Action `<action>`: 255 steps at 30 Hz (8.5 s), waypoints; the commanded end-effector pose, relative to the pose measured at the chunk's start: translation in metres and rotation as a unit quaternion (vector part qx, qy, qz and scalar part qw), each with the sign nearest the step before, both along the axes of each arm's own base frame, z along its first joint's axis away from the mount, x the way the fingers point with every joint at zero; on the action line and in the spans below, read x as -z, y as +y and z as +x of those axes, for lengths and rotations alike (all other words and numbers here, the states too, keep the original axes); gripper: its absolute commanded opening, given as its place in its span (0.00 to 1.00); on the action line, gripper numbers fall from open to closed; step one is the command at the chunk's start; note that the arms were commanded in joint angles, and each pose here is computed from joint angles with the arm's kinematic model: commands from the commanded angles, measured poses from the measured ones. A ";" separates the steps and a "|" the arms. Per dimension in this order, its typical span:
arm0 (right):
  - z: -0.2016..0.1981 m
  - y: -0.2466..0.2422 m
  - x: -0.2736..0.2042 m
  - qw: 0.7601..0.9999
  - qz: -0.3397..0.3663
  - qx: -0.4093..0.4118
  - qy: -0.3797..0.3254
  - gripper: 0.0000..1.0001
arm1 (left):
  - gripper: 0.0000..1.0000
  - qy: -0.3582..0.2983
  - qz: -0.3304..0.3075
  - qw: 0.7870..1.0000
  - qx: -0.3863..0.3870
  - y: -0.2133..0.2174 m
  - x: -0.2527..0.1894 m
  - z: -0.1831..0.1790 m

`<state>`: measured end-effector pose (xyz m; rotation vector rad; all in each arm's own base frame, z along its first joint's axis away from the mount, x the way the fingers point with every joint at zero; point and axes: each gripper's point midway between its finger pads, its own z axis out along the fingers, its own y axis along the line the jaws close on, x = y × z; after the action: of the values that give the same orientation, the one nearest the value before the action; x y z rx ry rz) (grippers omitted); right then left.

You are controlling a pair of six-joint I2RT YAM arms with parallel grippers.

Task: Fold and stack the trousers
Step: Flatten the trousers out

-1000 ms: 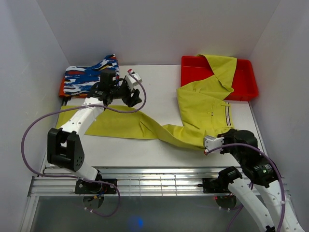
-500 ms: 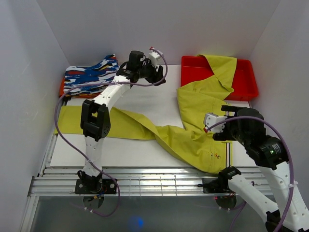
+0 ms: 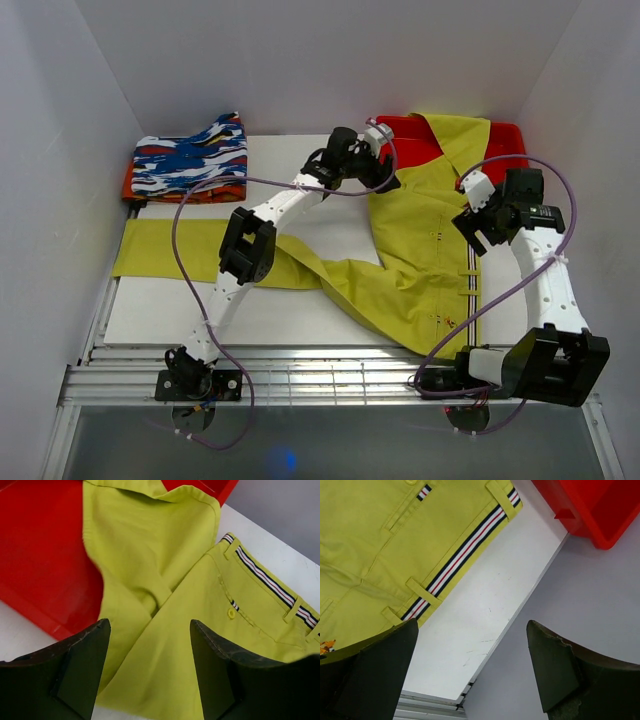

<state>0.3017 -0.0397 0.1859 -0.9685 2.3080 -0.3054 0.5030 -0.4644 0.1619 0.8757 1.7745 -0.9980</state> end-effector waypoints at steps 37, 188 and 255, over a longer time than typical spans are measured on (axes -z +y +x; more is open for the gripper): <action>0.059 -0.022 0.159 0.924 0.315 0.197 0.089 0.08 | 0.00 -0.293 -0.067 0.943 -0.140 0.041 -0.232 -0.012; 0.066 -0.144 0.059 0.986 0.091 0.109 -0.089 0.08 | 0.20 0.048 0.327 0.939 -0.099 0.443 0.007 -0.225; 0.047 -0.164 0.043 0.982 0.120 0.100 -0.103 0.08 | 0.68 0.026 0.429 0.893 -0.132 0.614 0.046 -0.176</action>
<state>0.3427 -0.1997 0.1295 -0.5569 2.2294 -0.1779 0.3363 0.1642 0.1359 0.6736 2.4634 -0.0050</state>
